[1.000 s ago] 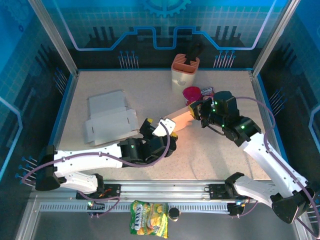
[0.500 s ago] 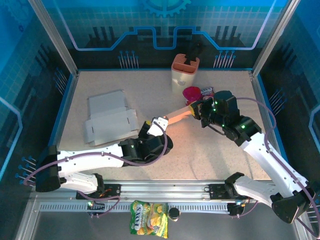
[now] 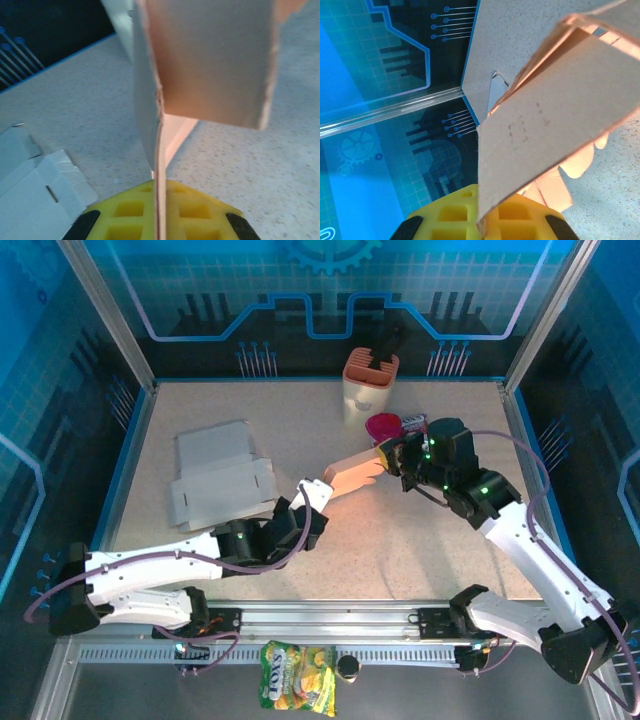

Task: Fold the paper box

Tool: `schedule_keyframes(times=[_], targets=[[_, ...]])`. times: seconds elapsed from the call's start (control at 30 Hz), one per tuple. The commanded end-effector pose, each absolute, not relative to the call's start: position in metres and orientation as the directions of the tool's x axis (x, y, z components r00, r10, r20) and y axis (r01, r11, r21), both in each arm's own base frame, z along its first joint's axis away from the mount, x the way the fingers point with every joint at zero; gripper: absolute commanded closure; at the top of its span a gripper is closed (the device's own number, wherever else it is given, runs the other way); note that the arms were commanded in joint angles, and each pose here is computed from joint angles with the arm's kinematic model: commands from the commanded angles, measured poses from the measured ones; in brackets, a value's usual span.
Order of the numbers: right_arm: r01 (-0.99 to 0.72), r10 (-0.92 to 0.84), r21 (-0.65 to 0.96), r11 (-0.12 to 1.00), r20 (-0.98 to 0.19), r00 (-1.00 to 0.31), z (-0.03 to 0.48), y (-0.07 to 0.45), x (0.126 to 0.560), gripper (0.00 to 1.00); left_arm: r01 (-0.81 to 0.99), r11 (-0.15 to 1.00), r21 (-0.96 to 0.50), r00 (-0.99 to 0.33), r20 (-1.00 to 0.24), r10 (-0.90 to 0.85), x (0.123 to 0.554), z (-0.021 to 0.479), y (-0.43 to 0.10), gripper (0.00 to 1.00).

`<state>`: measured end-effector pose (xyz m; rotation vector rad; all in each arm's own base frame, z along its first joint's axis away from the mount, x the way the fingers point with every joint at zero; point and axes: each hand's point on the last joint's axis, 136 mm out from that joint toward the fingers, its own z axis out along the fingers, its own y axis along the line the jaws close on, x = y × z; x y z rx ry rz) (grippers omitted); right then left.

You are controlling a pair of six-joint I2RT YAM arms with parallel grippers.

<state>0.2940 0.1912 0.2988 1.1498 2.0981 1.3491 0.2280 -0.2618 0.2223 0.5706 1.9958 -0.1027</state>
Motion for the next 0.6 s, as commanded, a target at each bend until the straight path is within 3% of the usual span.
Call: schedule_keyframes(times=[0.0,0.3,0.57], targets=[[0.414,0.804,0.881,0.227,0.07,-0.59,0.295,0.189,0.303,1.0,0.508,0.861,0.019,-0.393,-0.884,0.252,0.218,0.245,-0.284,1.0],[0.384,0.786,0.882,0.273,0.025,-0.618,0.295,0.193,0.303,0.8,0.527,0.85,0.006,-0.419,-0.868,0.265,0.218,0.239,-0.296,1.0],[0.362,0.776,0.886,0.288,0.005,-0.631,0.296,0.198,0.298,0.74,0.529,0.849,0.015,-0.42,-0.864,0.277,0.22,0.24,-0.301,1.0]])
